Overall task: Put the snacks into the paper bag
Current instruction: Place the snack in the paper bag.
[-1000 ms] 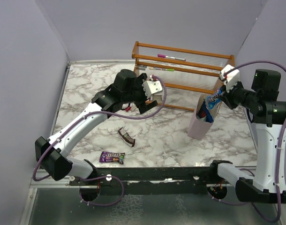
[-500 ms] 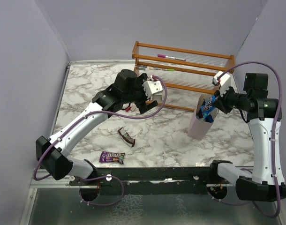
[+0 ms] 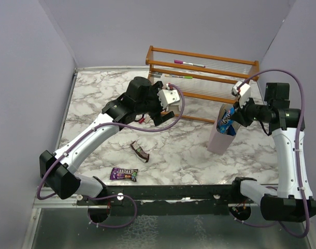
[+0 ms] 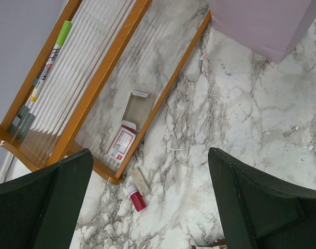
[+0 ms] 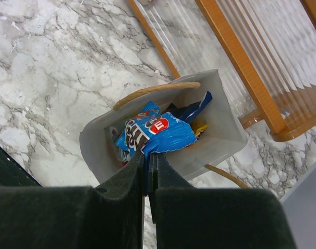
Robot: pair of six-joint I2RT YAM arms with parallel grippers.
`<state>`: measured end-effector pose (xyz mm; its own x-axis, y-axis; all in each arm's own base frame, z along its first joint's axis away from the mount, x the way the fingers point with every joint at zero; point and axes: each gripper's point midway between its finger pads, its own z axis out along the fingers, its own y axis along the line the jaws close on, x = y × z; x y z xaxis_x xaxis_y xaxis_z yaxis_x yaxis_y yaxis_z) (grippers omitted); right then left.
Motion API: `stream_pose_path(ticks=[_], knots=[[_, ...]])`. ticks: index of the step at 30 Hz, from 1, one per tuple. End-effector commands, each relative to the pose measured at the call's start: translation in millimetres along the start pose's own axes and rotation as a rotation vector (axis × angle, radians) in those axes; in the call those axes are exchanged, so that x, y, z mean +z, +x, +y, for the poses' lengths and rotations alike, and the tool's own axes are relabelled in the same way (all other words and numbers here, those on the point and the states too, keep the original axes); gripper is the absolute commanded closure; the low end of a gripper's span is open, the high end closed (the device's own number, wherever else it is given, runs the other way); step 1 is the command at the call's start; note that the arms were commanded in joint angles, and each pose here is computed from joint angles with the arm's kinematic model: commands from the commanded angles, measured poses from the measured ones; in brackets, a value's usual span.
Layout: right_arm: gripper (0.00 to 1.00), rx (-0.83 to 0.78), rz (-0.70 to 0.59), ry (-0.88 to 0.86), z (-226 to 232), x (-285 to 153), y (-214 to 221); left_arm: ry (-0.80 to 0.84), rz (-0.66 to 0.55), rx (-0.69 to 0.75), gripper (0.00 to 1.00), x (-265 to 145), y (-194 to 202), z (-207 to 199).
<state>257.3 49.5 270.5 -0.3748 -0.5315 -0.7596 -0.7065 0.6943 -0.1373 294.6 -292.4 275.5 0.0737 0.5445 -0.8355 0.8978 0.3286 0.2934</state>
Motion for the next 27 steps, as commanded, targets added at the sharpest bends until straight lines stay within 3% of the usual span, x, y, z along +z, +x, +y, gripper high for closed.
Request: stream_pose_path(ticks=[1, 5, 14, 27], knots=[[0.97, -0.004, -0.055, -0.004, -3.1, 5.8, -9.2, -0.022, -0.004, 0.016, 0.04, -0.9, -1.7, 4.7], [0.92, -0.003, -0.058, 0.009, -5.4, 6.3, -9.5, -0.009, 0.015, 0.009, 0.04, 2.2, 7.9, -0.3], [0.60, -0.018, -0.086, -0.006, -2.4, 3.8, -16.4, -0.004, 0.020, 0.009, 0.04, 4.9, 9.0, -0.3], [0.58, 0.004, -0.136, 0.019, -4.7, -5.0, -33.2, -0.037, 0.038, 0.004, 0.04, 2.5, 14.7, 3.6]])
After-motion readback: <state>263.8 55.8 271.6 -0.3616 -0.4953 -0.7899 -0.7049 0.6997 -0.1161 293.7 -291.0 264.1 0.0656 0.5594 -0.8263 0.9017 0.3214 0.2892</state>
